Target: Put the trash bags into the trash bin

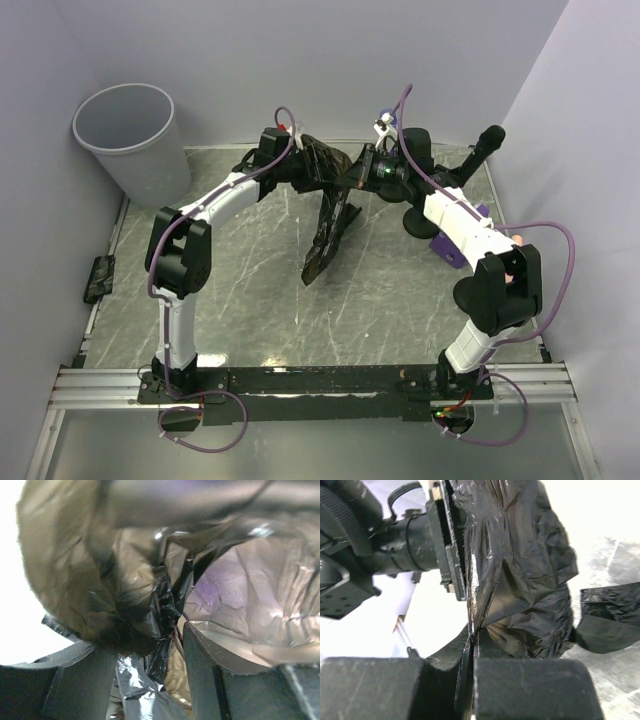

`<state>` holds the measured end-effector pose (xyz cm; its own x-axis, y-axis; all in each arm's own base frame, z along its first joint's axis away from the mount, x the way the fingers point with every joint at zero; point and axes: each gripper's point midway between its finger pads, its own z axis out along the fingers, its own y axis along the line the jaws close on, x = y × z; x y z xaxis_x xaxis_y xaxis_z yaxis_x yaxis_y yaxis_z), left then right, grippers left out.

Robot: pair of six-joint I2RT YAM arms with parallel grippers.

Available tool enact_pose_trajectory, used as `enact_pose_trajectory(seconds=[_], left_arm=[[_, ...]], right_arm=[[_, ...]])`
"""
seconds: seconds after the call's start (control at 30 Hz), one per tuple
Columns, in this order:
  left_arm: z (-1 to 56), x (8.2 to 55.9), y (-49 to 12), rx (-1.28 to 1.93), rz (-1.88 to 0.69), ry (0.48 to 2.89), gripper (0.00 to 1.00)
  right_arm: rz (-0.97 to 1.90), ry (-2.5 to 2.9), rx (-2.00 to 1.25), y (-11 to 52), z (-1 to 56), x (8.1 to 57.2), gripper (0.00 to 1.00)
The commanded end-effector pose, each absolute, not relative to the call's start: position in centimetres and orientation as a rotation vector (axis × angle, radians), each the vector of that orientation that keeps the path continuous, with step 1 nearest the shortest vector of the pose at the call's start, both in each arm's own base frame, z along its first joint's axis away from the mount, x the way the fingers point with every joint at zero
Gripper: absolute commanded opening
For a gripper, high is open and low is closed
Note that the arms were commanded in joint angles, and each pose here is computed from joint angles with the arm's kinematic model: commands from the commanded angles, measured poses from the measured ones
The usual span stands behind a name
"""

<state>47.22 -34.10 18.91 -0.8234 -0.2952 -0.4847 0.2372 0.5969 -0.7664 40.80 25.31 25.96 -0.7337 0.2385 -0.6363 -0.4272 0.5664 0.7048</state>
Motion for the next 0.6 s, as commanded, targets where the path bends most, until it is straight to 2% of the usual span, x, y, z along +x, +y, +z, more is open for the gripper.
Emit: enact_pose_trajectory(seconds=[0.0,0.1,0.37,0.4,0.47,0.53,0.57], left_arm=[[22.0,46.8,-33.0,0.000,-1.095,2.203,0.58],[22.3,46.4,-31.9,0.000,-1.018,2.220,0.63],[21.1,44.9,-30.6,0.064,-0.932,2.278,0.53],[21.0,44.7,-30.5,0.074,-0.935,2.281,0.47],[21.4,44.2,-30.8,0.120,-0.959,2.266,0.30],[22.2,44.1,-30.7,0.150,-0.965,2.241,0.26],[22.9,43.8,-31.0,0.207,-1.000,2.221,0.11]], right_arm=[[1.104,1.987,-0.172,24.0,29.2,41.4,0.00],[1.084,1.987,-0.163,23.7,29.1,41.9,0.00],[1.025,1.979,-0.136,22.7,29.1,43.0,0.00],[1.018,1.980,-0.130,22.7,29.1,43.1,0.00],[1.015,1.978,-0.128,22.7,29.0,43.2,0.00],[0.999,1.979,-0.120,22.5,29.0,43.4,0.00],[0.984,1.984,-0.110,22.3,28.8,43.5,0.00]])
